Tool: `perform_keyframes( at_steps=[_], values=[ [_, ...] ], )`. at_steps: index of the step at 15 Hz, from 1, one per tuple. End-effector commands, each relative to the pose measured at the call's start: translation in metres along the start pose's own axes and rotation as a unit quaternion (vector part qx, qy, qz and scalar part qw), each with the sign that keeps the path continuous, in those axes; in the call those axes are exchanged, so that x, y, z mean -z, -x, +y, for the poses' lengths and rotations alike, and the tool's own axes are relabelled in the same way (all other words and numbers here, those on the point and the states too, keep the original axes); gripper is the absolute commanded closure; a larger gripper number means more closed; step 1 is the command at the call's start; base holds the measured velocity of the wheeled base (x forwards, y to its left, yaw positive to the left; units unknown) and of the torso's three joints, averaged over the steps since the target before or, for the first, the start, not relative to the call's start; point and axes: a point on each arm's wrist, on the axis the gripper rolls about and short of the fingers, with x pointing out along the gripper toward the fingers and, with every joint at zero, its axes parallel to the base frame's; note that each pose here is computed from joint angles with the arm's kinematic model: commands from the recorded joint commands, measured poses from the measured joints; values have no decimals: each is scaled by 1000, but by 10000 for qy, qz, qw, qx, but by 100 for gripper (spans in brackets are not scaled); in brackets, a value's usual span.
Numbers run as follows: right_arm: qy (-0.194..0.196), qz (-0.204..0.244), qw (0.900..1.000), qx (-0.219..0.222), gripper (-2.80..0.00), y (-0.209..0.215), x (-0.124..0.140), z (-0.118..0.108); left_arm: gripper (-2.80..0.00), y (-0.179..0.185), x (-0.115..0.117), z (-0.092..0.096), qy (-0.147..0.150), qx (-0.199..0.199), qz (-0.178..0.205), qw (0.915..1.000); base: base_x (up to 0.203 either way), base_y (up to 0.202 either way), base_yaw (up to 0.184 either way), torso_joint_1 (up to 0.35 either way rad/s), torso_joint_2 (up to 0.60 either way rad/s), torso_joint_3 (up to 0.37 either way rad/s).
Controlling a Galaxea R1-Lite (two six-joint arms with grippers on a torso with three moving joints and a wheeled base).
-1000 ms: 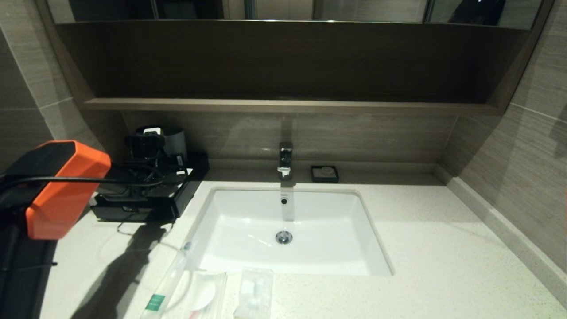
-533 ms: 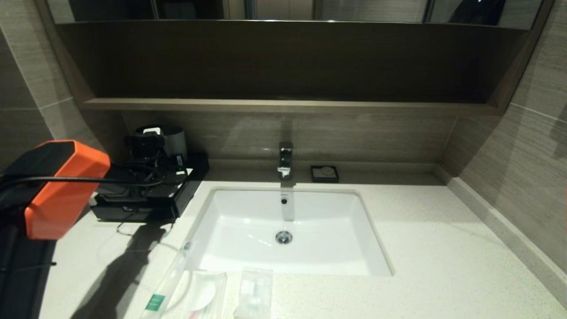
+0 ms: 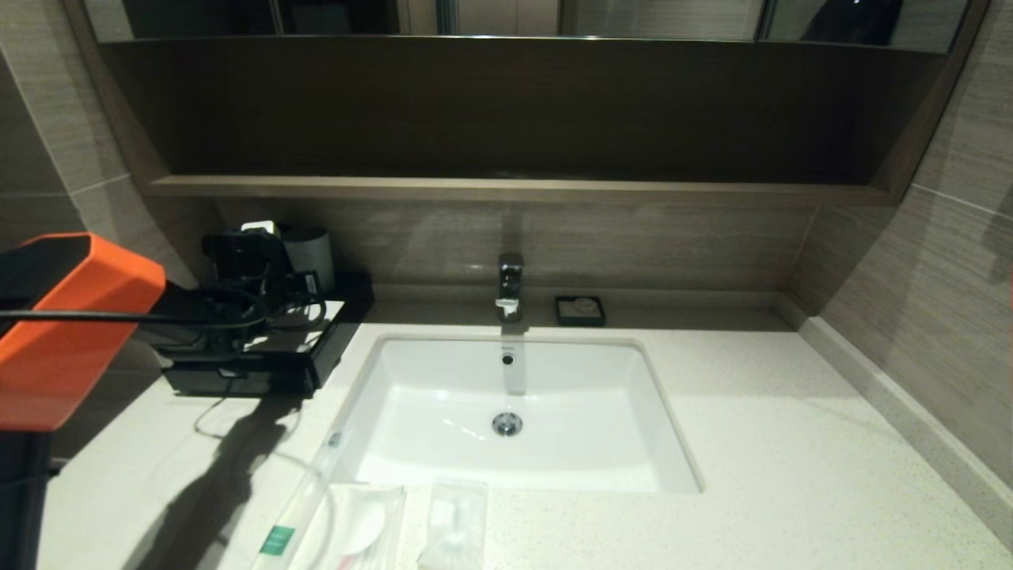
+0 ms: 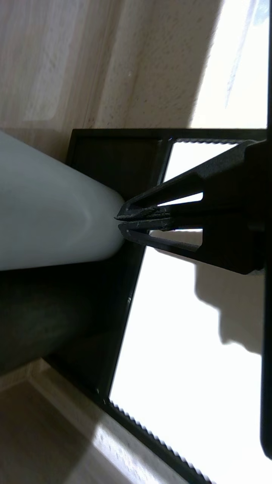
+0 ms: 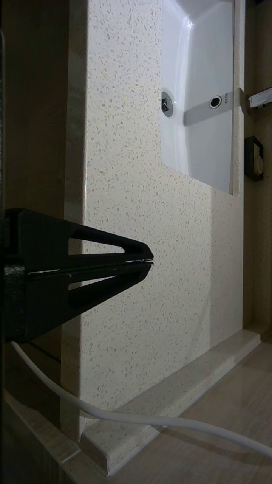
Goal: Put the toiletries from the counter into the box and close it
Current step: Place the cup on the storage box, then open the drawer
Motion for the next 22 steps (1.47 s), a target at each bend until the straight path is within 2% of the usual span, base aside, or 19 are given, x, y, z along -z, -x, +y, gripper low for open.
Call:
perform_keyframes(
  at_steps=[1, 8, 10, 18, 22],
  values=[
    [1, 6, 10000, -4, 0, 0, 0, 0, 0, 27, -17, 1, 6, 11, -89, 10000, 0, 0, 0, 0, 0, 0],
    [5, 0, 10000, 3, 0, 0, 0, 0, 0, 113, -36, -2, -138, 190, -176, 9996, 0, 0, 0, 0, 0, 0],
    [6, 4, 10000, 3, 0, 0, 0, 0, 0, 127, -30, 0, -199, 179, -26, 9996, 0, 0, 0, 0, 0, 0],
    [5, -2, 10000, 3, 0, 0, 0, 0, 0, 151, -1, 12, -394, -117, 457, 9981, 0, 0, 0, 0, 0, 0],
    [-2, 6, 10000, 3, 0, 0, 0, 0, 0, 166, -1, 14, -398, -128, 423, 9982, 0, 0, 0, 0, 0, 0]
  ],
)
